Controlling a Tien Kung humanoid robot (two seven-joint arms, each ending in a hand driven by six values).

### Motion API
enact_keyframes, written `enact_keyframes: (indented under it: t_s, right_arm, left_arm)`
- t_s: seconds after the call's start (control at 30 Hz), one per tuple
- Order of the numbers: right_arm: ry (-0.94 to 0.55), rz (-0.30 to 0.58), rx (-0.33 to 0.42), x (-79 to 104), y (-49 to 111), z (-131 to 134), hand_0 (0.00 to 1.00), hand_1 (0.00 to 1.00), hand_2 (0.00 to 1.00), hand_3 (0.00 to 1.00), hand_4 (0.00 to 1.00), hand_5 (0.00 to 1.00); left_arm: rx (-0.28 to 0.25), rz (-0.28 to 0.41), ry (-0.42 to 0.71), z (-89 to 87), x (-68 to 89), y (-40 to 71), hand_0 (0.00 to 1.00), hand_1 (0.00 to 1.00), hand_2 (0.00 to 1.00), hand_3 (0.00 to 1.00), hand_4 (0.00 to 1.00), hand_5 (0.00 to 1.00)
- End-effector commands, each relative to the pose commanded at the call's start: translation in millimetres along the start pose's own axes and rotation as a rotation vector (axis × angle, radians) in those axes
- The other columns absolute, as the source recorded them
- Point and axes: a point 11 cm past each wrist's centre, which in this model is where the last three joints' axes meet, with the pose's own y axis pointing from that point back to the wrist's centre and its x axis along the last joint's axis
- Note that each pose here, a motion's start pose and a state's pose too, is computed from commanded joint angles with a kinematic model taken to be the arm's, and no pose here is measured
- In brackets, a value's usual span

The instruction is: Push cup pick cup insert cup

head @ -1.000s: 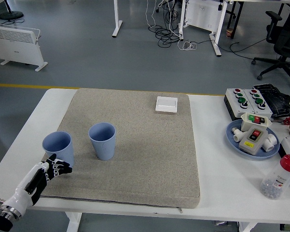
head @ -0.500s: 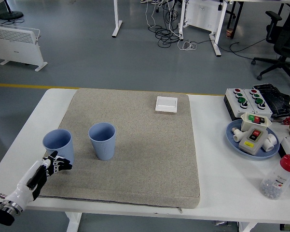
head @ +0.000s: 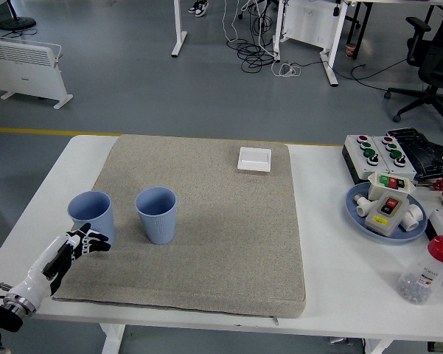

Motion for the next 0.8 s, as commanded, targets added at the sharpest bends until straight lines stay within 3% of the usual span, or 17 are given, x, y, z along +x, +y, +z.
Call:
enact_keyframes:
  t_s: [0.57,0.8]
  right_arm:
    - [0.005,0.0,-0.003,-0.7,-0.3,2,0.723,0.649,0.643,0.573,0.118,0.47]
    - [0.004,-0.001,-0.006,-0.6,-0.5,3,0.723,0.649,0.643,0.573,0.119,0.47]
  left_arm:
    - [0.012,-0.004,-0.086,6.1,15.7,-21.8,0.765,0.596,0.537,0.51,0.594,0.998]
    - [-0.003,0.006,-0.121,9.0,22.9,-25.3,0.766,0.599,0.543,0.511,0.591,0.998]
